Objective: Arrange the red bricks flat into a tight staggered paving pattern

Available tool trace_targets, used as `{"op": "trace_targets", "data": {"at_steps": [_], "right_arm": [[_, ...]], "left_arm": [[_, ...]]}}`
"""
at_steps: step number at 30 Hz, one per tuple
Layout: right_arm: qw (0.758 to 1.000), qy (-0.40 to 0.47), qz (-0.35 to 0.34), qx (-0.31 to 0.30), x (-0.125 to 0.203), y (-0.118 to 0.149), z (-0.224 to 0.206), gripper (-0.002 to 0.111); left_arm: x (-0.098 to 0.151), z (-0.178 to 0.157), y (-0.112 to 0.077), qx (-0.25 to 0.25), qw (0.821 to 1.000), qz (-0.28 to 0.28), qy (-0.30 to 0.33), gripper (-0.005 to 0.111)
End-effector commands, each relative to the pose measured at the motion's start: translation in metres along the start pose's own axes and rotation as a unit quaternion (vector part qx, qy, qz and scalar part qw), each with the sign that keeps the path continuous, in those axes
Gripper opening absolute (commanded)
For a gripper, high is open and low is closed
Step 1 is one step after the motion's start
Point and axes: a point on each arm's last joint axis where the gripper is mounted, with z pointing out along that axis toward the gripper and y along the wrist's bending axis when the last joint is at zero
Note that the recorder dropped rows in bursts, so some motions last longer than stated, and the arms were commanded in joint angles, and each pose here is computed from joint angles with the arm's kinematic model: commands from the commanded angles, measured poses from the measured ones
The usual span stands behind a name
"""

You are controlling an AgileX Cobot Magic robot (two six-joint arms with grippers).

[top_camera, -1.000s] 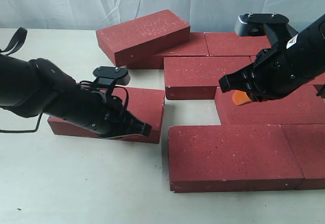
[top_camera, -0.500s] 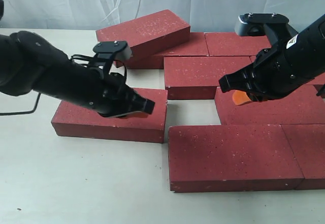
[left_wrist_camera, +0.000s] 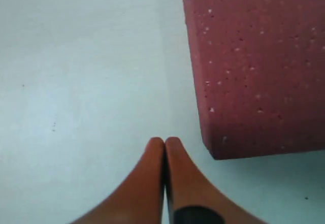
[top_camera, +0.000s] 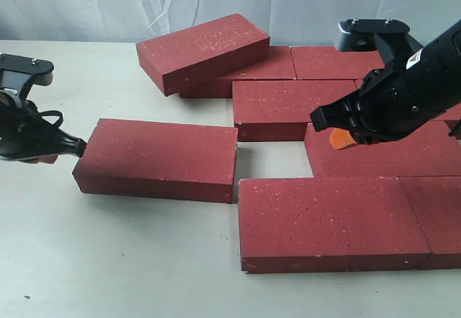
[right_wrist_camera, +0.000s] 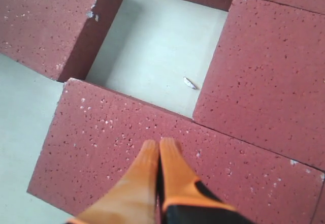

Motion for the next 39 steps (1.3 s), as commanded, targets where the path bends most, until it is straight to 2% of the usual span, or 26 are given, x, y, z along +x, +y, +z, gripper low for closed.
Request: {"op": "trace_targets", "data": {"at_steps": [1,13,21,25,29,35,39], "right_arm": [[1.000,-0.009,-0.004,0.001,-0.002,0.001,-0.004,-0.001],[1.000,-0.012,-0.004,0.001,-0.002,0.001,-0.004,-0.001],[1.000,-0.012,-0.004,0.001,-0.002,0.001,-0.004,-0.001],[1.000,-0.011,-0.004,0.001,-0.002,0.001,-0.004,-0.001],[1.000,-0.011,-0.004,0.001,-0.002,0.001,-0.004,-0.001],[1.000,-0.011,-0.004,0.001,-0.002,0.001,-0.004,-0.001],[1.000,-0.008,-0.003,-0.001,-0.001,0.001,-0.004,-0.001]], "left_arm": [[0.004,0.012,0.003,-0.010,1.000,-0.007,-0.020,0.000],[0.007,0.039,0.001,0.002,1.000,-0.031,-0.004,0.000],[0.012,0.038,-0.029,0.034,0.999,0.002,0.025,0.000],[0.014,0.038,-0.035,0.042,0.999,0.003,0.030,0.000],[0.014,0.038,-0.035,0.039,0.999,0.010,0.029,0.000],[0.013,0.038,-0.030,0.017,0.997,0.064,0.027,0.000],[0.013,0.038,-0.020,-0.004,0.998,0.049,0.028,0.000]]}}
